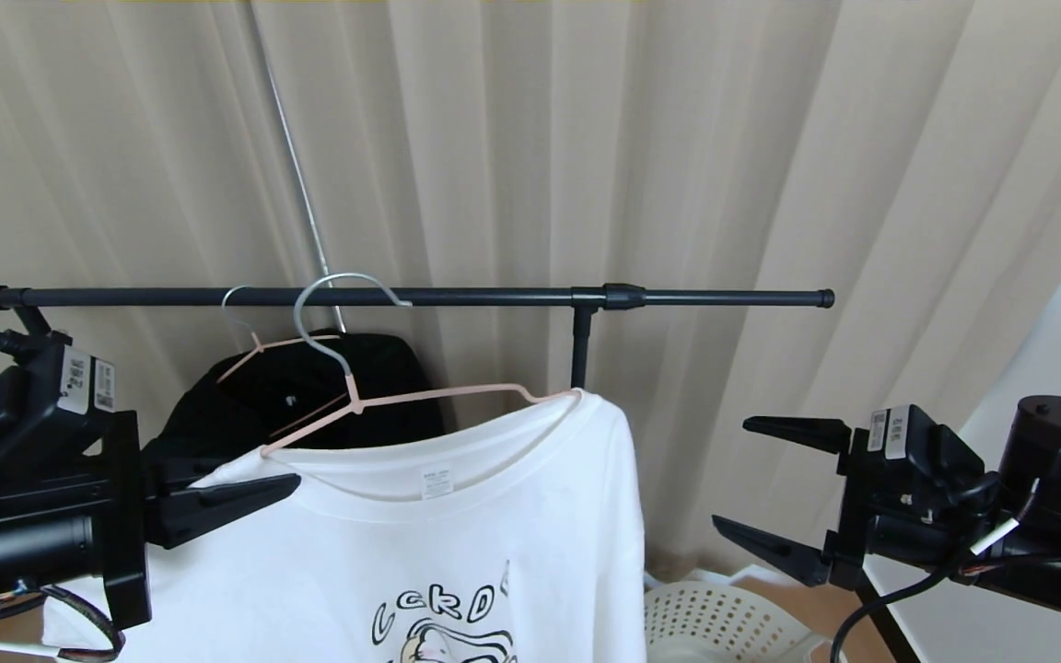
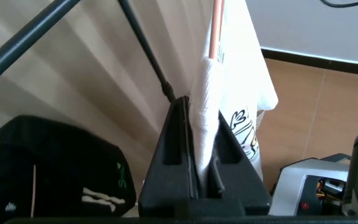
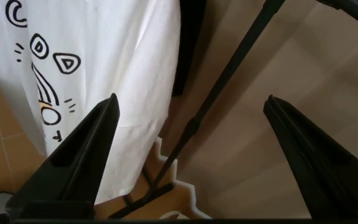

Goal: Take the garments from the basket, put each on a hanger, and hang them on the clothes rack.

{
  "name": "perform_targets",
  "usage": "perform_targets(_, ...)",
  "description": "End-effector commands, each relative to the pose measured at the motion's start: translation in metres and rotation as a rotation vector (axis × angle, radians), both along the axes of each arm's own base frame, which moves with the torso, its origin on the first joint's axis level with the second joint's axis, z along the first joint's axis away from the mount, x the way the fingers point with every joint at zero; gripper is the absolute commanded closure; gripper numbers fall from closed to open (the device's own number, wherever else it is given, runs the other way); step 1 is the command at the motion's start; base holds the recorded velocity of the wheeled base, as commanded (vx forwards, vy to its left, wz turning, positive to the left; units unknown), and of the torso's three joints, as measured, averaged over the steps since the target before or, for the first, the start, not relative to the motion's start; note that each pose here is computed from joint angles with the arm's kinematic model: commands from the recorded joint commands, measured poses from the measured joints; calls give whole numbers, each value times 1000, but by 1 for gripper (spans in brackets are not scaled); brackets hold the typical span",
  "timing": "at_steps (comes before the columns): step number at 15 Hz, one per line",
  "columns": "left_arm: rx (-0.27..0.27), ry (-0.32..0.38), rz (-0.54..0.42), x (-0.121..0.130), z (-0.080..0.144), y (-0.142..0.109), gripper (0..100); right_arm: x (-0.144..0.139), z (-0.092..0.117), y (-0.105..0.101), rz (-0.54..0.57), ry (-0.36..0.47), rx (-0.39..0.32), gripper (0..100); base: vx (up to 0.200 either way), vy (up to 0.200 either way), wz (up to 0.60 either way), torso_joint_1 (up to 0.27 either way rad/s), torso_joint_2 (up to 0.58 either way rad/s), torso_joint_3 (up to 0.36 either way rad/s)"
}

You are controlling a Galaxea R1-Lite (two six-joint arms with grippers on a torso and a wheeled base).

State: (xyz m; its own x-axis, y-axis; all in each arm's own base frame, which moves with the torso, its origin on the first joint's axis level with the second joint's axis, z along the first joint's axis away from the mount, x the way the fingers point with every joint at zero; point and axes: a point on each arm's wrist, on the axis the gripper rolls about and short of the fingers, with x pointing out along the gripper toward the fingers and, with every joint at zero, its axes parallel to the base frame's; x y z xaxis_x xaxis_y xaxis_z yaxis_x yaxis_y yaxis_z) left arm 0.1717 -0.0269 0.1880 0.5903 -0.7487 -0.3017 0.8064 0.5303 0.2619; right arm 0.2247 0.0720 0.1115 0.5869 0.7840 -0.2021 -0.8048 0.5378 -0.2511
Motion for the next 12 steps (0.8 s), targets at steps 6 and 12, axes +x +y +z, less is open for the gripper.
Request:
perform_targets(6, -31, 141, 180, 33, -21, 31, 100, 1, -1, 0, -2, 3, -1, 0, 0, 0, 0, 0, 0, 0)
perform_targets(12, -33, 139, 296, 62, -34, 38, 100, 1, 0, 0, -2, -1, 0, 0, 0, 0, 0, 0, 0, 0)
